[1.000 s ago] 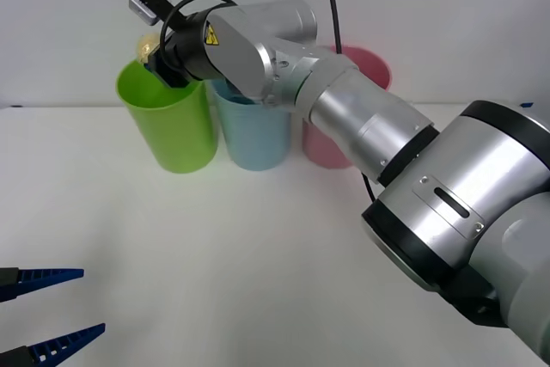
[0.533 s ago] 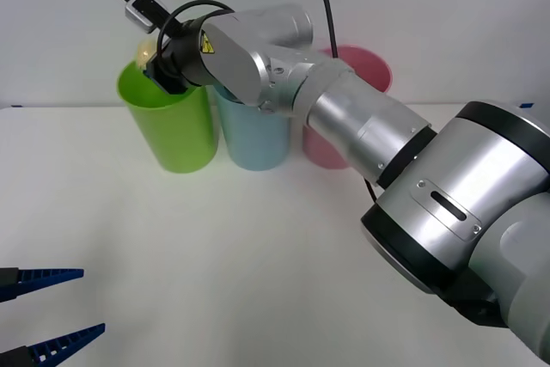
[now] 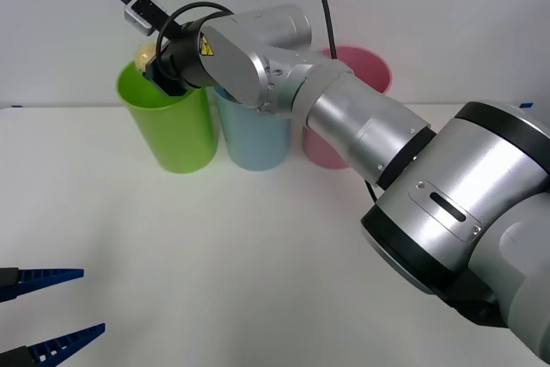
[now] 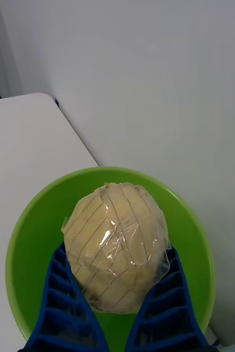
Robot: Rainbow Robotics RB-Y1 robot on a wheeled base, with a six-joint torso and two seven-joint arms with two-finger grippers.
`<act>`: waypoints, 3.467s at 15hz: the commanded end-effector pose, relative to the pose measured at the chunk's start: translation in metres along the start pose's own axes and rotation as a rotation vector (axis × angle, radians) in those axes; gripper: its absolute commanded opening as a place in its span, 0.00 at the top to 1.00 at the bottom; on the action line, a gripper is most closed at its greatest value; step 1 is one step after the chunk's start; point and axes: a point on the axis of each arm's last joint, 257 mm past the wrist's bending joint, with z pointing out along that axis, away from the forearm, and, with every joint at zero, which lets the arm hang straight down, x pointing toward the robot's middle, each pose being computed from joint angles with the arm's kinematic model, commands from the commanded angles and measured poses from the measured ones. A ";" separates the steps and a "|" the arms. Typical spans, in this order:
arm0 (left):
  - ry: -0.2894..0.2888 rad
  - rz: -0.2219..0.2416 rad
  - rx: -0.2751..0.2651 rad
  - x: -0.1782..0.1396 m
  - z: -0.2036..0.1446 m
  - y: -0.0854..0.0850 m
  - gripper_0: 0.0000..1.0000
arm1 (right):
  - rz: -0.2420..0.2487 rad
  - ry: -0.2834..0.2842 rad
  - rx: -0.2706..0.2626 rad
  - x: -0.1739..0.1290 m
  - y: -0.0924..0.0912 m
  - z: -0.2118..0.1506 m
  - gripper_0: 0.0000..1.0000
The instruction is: Put cans in the blue bin and PET bottles in the pink bin and trash in the green bin.
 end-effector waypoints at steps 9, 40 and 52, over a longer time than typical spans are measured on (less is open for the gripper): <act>0.000 0.000 0.000 0.000 0.000 0.000 0.00 | -0.009 -0.010 0.010 -0.002 -0.002 0.000 0.07; 0.000 0.000 0.000 0.000 0.000 0.000 0.00 | 0.054 -0.365 0.015 0.048 -0.030 -0.177 0.00; 0.000 0.000 0.000 0.000 0.000 0.000 0.00 | -0.007 -0.366 -0.183 0.185 0.019 -0.247 0.00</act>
